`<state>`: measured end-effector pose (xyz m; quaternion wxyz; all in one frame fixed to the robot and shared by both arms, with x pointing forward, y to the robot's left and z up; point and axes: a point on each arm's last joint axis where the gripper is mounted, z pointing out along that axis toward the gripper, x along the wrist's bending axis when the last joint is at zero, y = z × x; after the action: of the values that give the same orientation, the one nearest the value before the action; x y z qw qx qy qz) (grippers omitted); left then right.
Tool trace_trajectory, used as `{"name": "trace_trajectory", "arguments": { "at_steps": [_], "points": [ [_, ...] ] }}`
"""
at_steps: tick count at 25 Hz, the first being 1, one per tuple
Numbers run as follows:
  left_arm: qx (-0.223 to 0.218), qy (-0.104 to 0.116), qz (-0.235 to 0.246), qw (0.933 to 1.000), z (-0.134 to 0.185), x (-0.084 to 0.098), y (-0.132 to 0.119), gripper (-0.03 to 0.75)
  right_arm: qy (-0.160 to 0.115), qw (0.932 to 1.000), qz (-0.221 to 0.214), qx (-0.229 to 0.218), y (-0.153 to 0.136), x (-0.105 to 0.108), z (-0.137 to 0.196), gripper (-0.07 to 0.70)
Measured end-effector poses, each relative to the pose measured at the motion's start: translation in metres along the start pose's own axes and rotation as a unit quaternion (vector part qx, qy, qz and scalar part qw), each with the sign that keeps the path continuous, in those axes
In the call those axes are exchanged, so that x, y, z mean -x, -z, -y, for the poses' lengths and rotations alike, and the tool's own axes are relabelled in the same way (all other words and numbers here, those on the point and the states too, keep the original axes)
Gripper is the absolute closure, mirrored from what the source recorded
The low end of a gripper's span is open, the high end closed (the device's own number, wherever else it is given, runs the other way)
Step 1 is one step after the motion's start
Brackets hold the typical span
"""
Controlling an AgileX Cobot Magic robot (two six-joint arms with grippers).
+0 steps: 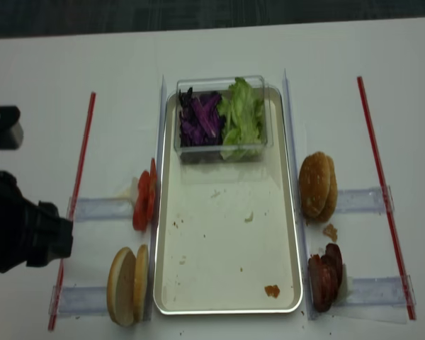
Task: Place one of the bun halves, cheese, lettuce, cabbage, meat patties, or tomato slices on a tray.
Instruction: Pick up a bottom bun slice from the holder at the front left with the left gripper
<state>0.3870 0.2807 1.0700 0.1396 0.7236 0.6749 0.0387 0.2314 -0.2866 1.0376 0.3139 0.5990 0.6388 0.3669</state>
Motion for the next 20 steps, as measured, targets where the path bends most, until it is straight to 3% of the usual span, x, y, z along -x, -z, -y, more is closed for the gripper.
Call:
{"name": "trace_trajectory", "arguments": {
  "at_steps": [2, 13, 20],
  "points": [
    [-0.003, 0.002, 0.008, 1.0000, -0.001, 0.002, -0.001, 0.295, 0.000, 1.0000, 0.000, 0.000, 0.000, 0.000, 0.000, -0.062],
    [-0.018, -0.041, 0.036, 0.9984, 0.005, 0.033, -0.004, 0.300, 0.000, 1.0000, 0.000, 0.000, 0.000, 0.000, 0.000, -0.062],
    [-0.029, -0.047, 0.048, 0.9973, 0.011, 0.049, -0.005, 0.317, 0.000, 1.0000, 0.000, 0.000, 0.000, 0.000, 0.000, -0.062]
  ]
}}
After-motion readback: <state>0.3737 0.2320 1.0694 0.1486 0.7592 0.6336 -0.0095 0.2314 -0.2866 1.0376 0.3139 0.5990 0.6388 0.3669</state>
